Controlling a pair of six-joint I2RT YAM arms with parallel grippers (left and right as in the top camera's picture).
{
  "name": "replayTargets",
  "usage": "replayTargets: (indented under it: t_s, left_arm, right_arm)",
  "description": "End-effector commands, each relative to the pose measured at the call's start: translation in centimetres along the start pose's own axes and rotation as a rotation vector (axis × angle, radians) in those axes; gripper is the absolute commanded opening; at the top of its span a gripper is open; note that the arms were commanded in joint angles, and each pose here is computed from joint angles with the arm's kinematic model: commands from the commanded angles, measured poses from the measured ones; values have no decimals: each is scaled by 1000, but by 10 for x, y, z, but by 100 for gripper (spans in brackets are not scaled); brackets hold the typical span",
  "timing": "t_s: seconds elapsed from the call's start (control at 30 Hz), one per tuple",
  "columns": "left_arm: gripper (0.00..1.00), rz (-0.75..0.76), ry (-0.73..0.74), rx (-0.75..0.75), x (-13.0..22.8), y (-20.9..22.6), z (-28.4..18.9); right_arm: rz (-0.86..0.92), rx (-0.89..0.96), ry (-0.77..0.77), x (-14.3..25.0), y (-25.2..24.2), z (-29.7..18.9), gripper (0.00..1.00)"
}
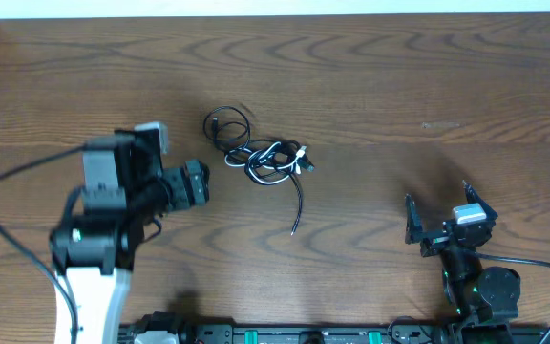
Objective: Untangle cables
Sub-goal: 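Reach the left gripper forward to the tangled cable bundle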
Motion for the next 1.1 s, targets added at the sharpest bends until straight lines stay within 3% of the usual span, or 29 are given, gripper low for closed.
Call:
replayTargets:
  t_s: [0.0,0.23,0.53,1.07]
  left_arm:
    - [93,15,87,22,-17,-6,3]
    - [93,56,298,62,-13,-24,48]
    - [93,49,402,60,-9,-21,97]
    - [93,-28,420,44,-7,-17,132]
  right_arm:
    - [-12,-4,-2,0,0,0,99]
    - [-12,-4,-2,0,0,0,99]
    - [-12,-4,-2,0,0,0,99]
    - [-12,-4,-2,0,0,0,99]
Point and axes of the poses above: each gripper's point midway between its finger pads, its own z axis out along the fingers, its own y axis along the line the jaws close on, x = y × z, the point moved 6 cm from there along -z, back along the fingers, and after that the axes turned 9 degrees about z, right-handed, at the moved point
